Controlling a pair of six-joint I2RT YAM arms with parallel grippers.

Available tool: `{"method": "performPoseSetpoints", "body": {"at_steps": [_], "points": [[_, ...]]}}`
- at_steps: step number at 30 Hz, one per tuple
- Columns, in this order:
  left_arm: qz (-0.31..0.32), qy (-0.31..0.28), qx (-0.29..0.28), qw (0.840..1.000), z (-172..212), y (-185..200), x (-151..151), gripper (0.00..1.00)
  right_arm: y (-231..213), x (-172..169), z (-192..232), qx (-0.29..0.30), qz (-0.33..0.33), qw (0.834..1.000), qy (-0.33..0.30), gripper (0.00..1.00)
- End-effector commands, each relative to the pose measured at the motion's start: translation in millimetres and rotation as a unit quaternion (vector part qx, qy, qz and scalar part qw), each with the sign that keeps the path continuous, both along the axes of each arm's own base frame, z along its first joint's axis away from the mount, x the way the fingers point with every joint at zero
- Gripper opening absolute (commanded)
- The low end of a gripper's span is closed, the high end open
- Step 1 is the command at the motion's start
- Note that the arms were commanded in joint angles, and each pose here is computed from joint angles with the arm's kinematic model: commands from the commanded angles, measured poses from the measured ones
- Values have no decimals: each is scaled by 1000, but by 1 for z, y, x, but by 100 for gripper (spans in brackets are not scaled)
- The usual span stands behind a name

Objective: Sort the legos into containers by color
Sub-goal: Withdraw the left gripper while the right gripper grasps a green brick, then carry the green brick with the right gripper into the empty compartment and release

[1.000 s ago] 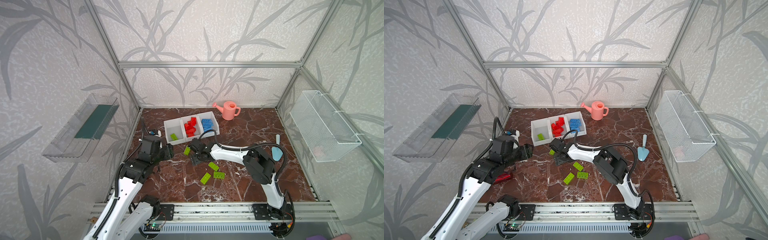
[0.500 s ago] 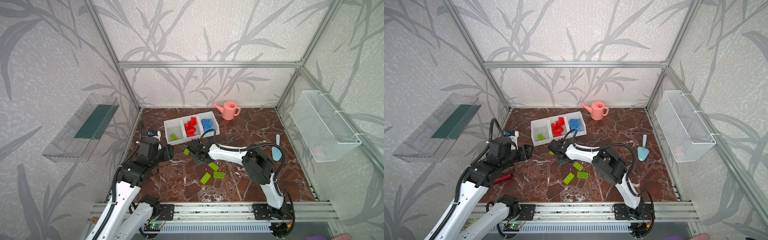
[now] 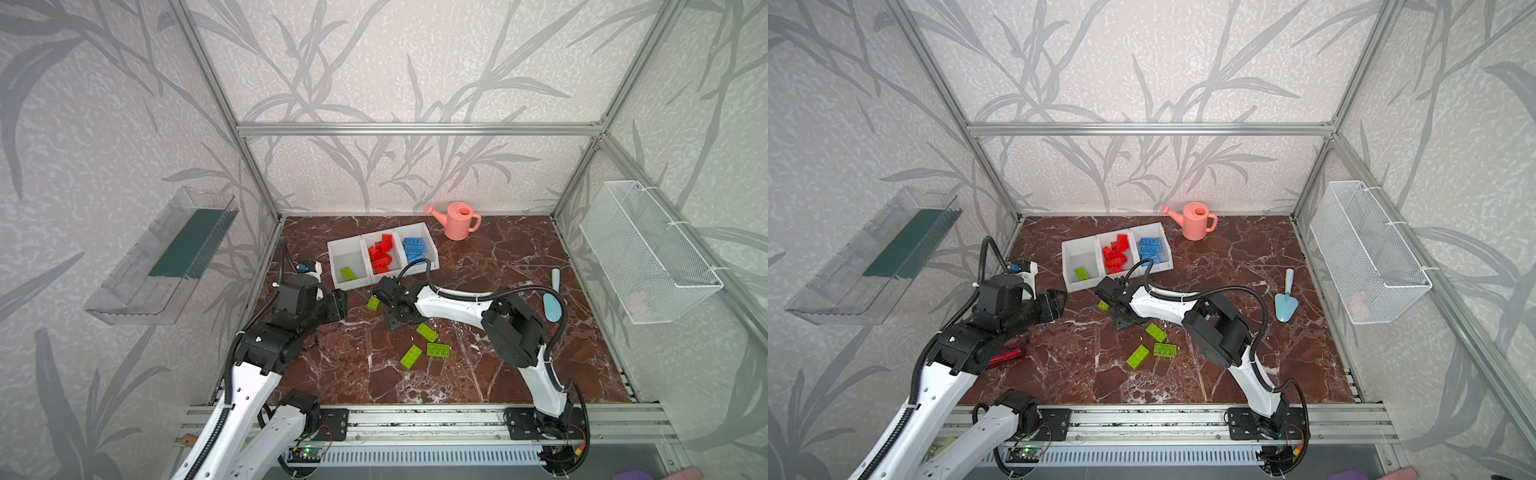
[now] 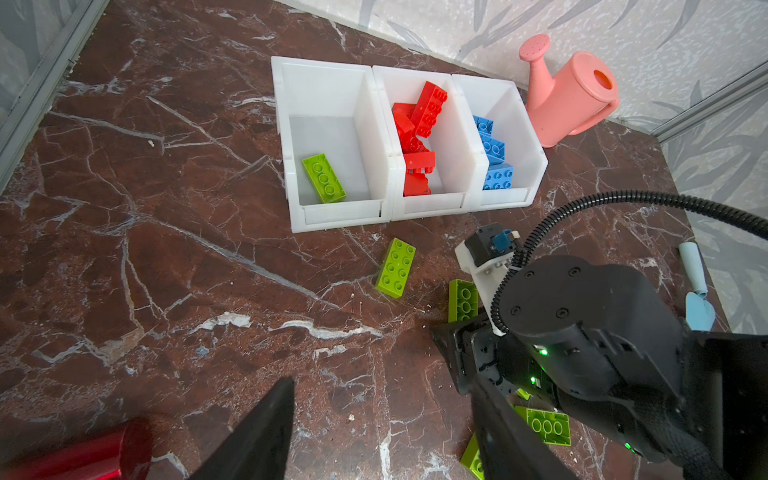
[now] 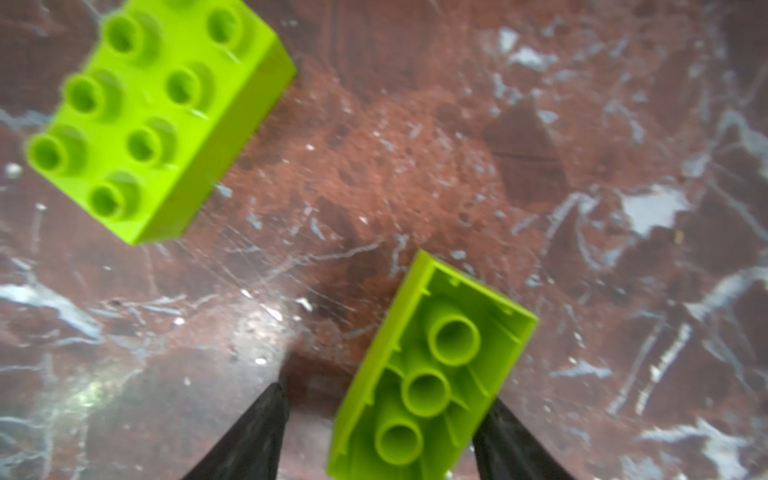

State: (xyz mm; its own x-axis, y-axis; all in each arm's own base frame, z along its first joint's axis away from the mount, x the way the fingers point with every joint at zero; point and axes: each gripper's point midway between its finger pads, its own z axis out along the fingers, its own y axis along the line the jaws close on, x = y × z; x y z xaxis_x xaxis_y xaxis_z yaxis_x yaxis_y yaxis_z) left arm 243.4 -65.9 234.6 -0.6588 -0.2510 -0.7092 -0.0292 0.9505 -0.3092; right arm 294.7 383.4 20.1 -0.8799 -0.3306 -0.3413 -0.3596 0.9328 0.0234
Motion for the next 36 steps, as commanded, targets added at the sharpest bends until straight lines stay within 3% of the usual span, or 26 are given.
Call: {"method": "performPoseSetpoints", "body": {"at_steps": [1, 12, 15, 21, 28, 36], "points": [[-3, 4, 9, 1000, -4, 1, -1, 68, 5, 3, -5, 5, -4, 1000, 9, 65], [-5, 7, 10, 1000, -6, 0, -1, 68, -6, 7, -14, -14, -11, 1000, 10, 49], [-4, 7, 11, 1000, -7, 1, -1, 68, -7, 8, -10, -13, -9, 1000, 5, 37], [-3, 7, 12, 1000, -6, 1, -1, 68, -5, 8, 4, -3, 5, 1000, -4, 25], [10, -5, 16, 1000, -1, 8, -3, 68, 13, 12, 46, 44, 49, 997, -28, 24], [39, -42, 19, 998, 13, 20, -8, 68, 60, 18, 100, 141, 140, 978, -58, 24]]}}
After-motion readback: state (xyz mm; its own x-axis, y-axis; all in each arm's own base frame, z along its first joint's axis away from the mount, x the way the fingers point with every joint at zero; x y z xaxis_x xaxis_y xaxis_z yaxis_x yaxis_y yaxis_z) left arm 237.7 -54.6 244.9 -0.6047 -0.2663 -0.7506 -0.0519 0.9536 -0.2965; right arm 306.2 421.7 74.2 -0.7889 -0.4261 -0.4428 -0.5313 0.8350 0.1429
